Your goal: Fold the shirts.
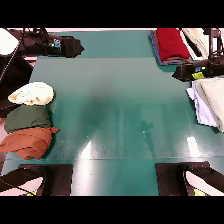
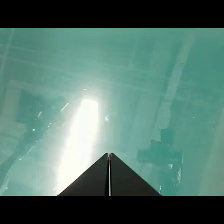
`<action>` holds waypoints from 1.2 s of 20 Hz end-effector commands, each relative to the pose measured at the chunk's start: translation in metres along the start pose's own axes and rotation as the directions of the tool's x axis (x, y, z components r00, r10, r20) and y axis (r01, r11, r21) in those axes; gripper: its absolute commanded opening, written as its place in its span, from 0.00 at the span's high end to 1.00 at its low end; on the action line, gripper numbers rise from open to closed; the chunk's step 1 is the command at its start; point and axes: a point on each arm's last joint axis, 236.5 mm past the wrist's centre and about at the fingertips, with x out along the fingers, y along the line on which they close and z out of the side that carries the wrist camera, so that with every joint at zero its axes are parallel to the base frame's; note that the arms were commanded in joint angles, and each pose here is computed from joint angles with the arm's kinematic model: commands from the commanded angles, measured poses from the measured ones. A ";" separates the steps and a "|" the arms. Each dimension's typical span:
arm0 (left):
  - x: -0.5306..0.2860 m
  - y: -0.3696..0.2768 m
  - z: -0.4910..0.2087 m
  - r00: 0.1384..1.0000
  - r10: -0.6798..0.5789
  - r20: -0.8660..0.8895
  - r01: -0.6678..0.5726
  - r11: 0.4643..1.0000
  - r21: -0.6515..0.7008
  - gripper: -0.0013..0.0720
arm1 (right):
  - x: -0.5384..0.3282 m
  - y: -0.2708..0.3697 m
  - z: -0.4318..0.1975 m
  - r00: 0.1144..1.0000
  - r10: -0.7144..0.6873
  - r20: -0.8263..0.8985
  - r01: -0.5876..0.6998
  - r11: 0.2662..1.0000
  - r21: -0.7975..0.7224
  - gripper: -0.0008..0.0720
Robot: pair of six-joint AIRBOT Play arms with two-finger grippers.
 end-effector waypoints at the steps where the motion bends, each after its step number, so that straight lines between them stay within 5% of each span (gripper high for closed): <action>1: 0.000 0.000 0.001 1.000 0.000 0.006 0.000 1.000 0.000 0.95 | 0.001 0.002 0.000 1.000 0.003 -0.001 -0.003 1.000 -0.003 0.96; 14: -0.001 0.011 0.011 0.998 0.043 0.048 -0.046 0.997 0.067 0.95 | 0.001 0.002 -0.001 1.000 0.003 -0.004 -0.003 1.000 -0.003 0.96; 15: -0.003 0.034 0.011 0.989 0.139 0.047 -0.144 0.979 0.144 0.72 | 0.001 0.002 -0.001 1.000 0.003 -0.005 -0.003 1.000 -0.003 0.96; 16: -0.007 0.064 0.010 0.964 0.264 0.041 -0.267 0.946 0.184 0.27 | 0.001 0.002 -0.001 1.000 0.003 -0.004 -0.003 1.000 -0.003 0.96; 17: -0.015 0.103 0.007 0.910 0.414 0.028 -0.411 0.889 0.202 0.15 | 0.001 0.002 -0.001 1.000 0.004 -0.005 -0.004 1.000 -0.003 0.96; 20: -0.030 0.202 -0.032 0.759 0.636 -0.135 -0.613 0.769 0.180 0.15 | 0.001 0.002 -0.001 1.000 0.004 -0.004 -0.004 1.000 -0.003 0.96; 24: -0.029 0.299 -0.136 0.633 0.641 -0.434 -0.693 0.719 0.052 0.15 | 0.001 0.002 -0.001 1.000 0.004 -0.004 -0.004 1.000 -0.003 0.96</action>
